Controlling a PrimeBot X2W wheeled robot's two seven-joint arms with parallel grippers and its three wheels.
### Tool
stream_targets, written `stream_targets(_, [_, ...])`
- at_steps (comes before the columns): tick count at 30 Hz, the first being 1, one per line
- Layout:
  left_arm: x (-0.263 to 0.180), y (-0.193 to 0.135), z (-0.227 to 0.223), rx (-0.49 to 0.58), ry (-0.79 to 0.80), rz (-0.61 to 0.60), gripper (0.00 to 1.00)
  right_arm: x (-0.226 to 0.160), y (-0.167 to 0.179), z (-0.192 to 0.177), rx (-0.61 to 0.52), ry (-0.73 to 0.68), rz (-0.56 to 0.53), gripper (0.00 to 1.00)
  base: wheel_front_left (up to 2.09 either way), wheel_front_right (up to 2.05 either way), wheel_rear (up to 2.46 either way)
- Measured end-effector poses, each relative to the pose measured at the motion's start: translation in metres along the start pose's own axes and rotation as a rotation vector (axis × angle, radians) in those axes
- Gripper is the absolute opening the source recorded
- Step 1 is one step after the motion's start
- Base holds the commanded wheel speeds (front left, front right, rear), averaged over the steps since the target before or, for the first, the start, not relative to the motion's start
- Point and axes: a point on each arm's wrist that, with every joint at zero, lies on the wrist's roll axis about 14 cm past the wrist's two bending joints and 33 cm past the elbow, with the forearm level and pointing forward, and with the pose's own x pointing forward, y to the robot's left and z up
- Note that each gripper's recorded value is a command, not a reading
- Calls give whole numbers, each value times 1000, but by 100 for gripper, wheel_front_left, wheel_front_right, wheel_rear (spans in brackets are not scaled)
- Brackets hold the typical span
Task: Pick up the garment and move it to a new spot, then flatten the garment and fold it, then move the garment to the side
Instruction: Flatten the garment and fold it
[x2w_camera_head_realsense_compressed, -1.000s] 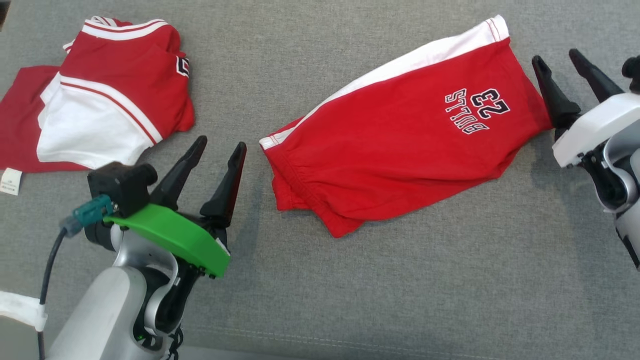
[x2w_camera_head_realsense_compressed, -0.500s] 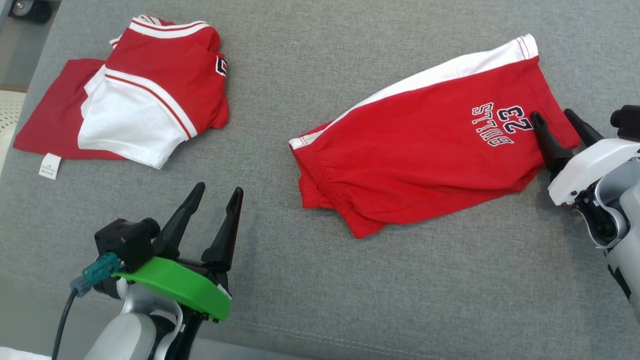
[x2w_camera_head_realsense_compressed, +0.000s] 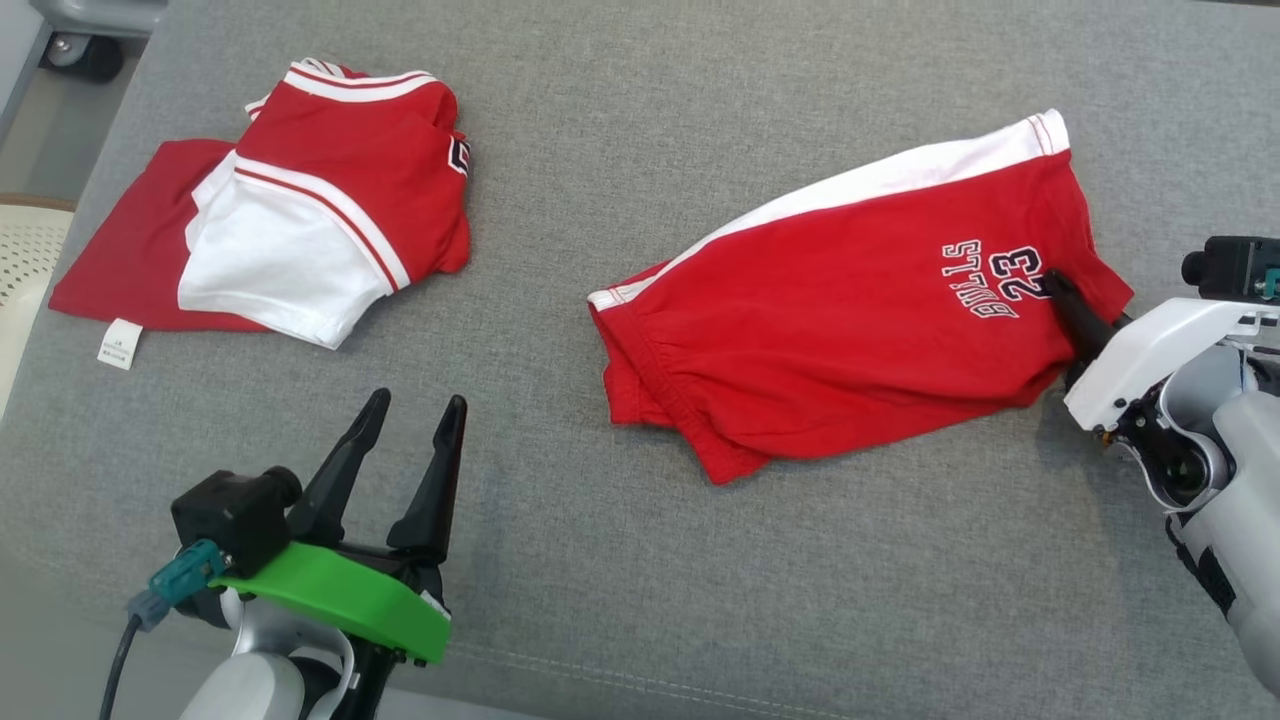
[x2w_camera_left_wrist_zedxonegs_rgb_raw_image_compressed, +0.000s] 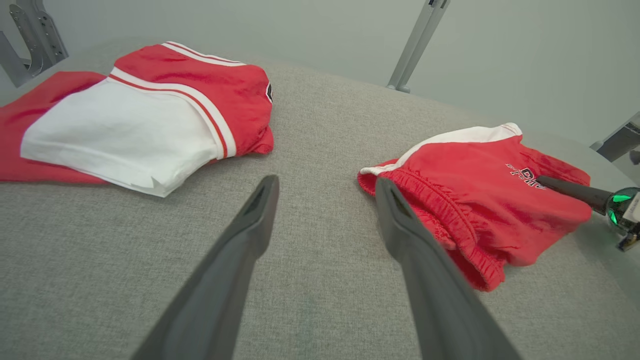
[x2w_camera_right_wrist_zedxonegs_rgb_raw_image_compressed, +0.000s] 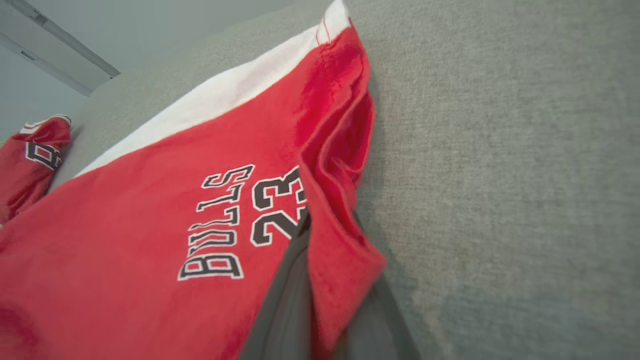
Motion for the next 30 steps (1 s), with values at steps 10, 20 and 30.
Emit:
stream_targets(10, [-8, -1, -1, -15, -22, 0, 100, -31, -14, 14, 142, -98, -47, 0, 0, 0, 0])
stream_targets(20, [-10, -16, -12, -26, 1, -54, 100, -90, -29, -15, 255, -175, -132, 0, 0, 0, 0])
stream_targets(30, [-4, -36, -17, -12, 20, -138, 100, -138, -22, -60, 294, -180, -184, 17, 0, 0, 0])
